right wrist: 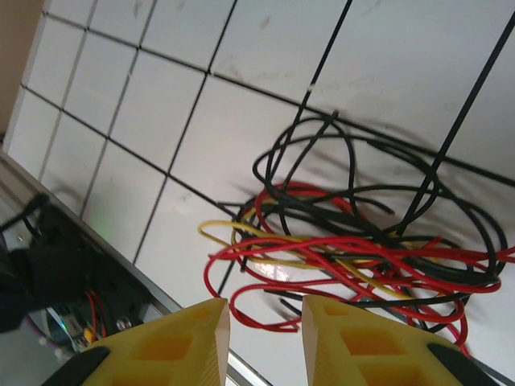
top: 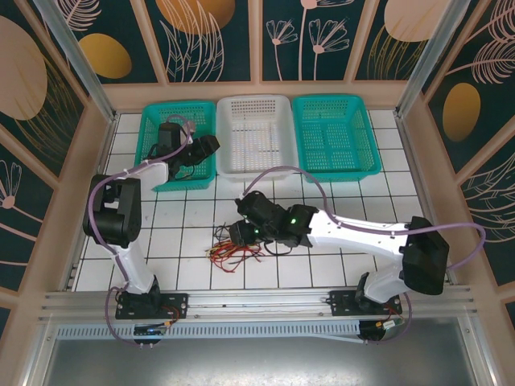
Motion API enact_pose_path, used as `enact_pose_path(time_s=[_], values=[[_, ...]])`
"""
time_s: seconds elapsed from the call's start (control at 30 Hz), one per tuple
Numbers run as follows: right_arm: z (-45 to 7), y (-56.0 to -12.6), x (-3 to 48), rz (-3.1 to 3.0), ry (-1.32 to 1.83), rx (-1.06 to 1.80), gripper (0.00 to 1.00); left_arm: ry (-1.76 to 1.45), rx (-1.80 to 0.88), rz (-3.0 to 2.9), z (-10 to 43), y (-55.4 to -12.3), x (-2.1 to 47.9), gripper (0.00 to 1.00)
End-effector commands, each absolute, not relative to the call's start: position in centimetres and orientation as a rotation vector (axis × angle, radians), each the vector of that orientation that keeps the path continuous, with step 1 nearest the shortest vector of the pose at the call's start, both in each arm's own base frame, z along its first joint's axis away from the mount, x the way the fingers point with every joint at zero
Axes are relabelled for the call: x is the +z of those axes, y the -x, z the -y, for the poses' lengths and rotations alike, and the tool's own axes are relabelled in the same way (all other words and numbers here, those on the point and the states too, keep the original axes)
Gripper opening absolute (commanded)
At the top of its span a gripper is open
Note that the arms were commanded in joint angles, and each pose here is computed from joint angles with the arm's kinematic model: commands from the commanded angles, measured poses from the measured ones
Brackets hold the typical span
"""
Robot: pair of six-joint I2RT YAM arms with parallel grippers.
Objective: Untangle the cables
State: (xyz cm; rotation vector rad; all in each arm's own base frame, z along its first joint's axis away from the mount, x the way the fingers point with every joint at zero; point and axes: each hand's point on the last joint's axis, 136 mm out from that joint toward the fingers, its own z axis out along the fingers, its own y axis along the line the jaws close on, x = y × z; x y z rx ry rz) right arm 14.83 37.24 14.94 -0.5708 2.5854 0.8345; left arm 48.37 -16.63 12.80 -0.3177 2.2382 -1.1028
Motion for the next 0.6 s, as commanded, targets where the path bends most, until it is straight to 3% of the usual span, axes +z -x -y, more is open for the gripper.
enact_pose_path(time_s=[0.0,0.13,0.33,0.43,0.57], values=[[-38.2,-13.1,14.7,-2.600,0.712,0.877,0.29,0.251,-1.150,-2.165,17.5,-49.9,15.3,0.56],[-38.9,-11.1,13.1,-2.640,0.855,0.863,0.30,0.215,-1.055,-2.182,17.0,-50.9,16.3,0.58],[-39.4,-9.5,10.6,-2.690,0.969,0.832,0.35,0.217,-0.800,-2.164,14.1,-50.9,20.4,0.76],[-39.6,-9.7,9.4,-2.700,0.975,0.818,0.37,0.224,-0.733,-2.156,12.9,-48.8,22.5,0.79],[-39.5,-11.3,8.0,-2.714,0.922,0.766,0.38,0.334,-0.581,-2.190,9.7,-43.6,21.2,0.83]])
